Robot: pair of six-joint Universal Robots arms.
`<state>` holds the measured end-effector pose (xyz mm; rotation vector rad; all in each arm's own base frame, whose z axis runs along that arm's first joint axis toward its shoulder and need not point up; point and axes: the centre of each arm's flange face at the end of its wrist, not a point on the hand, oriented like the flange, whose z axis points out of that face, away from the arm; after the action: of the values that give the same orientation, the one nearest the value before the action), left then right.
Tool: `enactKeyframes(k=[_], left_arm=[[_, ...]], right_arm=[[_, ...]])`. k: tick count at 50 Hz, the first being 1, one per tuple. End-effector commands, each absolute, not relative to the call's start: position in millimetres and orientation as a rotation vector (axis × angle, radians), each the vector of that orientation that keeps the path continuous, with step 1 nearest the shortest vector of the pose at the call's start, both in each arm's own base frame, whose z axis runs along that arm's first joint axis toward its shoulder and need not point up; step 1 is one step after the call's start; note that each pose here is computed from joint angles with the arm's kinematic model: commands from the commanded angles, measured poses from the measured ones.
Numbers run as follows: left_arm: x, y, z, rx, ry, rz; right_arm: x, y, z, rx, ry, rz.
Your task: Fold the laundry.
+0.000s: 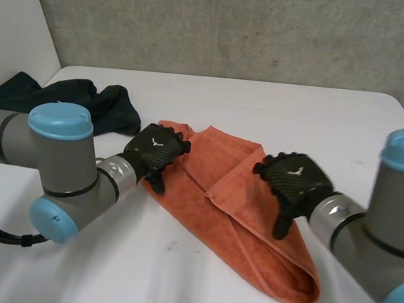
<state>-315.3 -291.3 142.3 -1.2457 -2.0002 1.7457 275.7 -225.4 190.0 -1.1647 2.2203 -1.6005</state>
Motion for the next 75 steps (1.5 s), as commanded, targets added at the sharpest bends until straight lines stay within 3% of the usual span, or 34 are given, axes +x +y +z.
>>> enactKeyframes(k=[1,11,31,43,47,52,59,67,75], left_arm=[[-314.2,-304.8,131.1,-1.218,-2.071,1.764],[-315.2,-308.7,120.6,-1.258,-2.1,1.75],[-318.3,-316.3,112.5,-1.322,-2.168,1.745],[-317.5,-334.2,171.1,-1.169,-2.122,2.06],[-312.3,-331.2,186.1,-1.157,-2.1,2.105],[-304.2,-325.9,185.9,-1.166,-2.134,2.086],[-291.9,-301.1,180.2,-1.201,-2.196,1.989],[-279.0,-276.8,199.1,-1.19,-2.181,2.005],[-278.5,-275.4,203.4,-1.17,-2.157,2.026]], right_arm=[[308.1,-224.4,165.9,-1.496,2.087,-1.609],[336.0,-250.1,152.3,-1.649,1.998,-1.676],[348.7,-268.2,144.2,-1.659,2.0,-1.65],[349.7,-289.7,177.5,-1.478,2.016,-1.788],[327.4,-305.9,196.1,-1.41,2.11,-1.86],[311.6,-299.8,207.3,-1.536,2.192,-1.797],[310.3,-284.6,198.3,-1.638,2.166,-1.663],[334.3,-270.1,184.0,-1.692,1.946,-1.556],[362.3,-264.8,162.4,-1.736,1.878,-1.515]])
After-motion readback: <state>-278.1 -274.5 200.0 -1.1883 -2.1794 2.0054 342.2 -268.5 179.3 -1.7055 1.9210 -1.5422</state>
